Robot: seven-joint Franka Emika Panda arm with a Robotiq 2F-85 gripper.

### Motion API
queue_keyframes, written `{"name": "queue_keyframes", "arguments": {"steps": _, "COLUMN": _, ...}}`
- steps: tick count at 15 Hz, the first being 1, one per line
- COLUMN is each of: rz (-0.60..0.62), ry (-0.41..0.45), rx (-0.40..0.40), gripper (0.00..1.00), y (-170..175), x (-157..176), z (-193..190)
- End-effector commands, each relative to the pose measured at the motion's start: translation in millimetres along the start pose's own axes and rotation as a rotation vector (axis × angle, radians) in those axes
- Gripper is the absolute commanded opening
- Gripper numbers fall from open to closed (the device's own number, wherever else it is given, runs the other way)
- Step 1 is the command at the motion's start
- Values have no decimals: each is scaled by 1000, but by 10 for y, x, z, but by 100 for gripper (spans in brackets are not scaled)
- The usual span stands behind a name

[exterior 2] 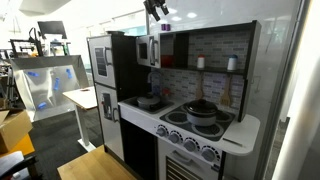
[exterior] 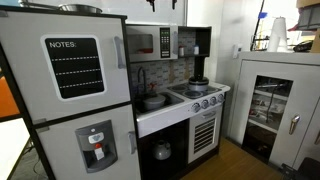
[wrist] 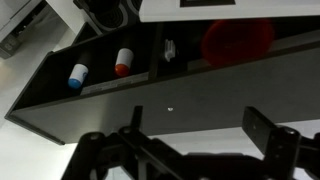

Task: Open the microwave door

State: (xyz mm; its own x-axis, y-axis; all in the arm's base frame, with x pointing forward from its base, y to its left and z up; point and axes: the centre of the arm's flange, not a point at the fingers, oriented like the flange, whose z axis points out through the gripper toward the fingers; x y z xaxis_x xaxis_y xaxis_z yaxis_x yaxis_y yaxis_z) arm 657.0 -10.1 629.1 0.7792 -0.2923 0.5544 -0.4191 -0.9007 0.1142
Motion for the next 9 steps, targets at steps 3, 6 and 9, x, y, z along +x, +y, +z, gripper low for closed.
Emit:
{"name": "queue_keyframes", "arguments": {"steps": 3, "rz": 17, "ry": -53, "rx": -14, "gripper": 100, "y": -57, "x": 3, "z": -176}}
{"name": "queue_keyframes", "arguments": {"steps": 6, "rz": 8, "ry": -63, "rx": -18, "gripper": 100, "y": -56, "x": -120, "z": -200}}
{"name": "queue_keyframes", "arguments": {"steps": 9, "rz": 10, "ry": -89, "rx": -30, "gripper": 100, "y": 26, "x": -197, "z": -96}}
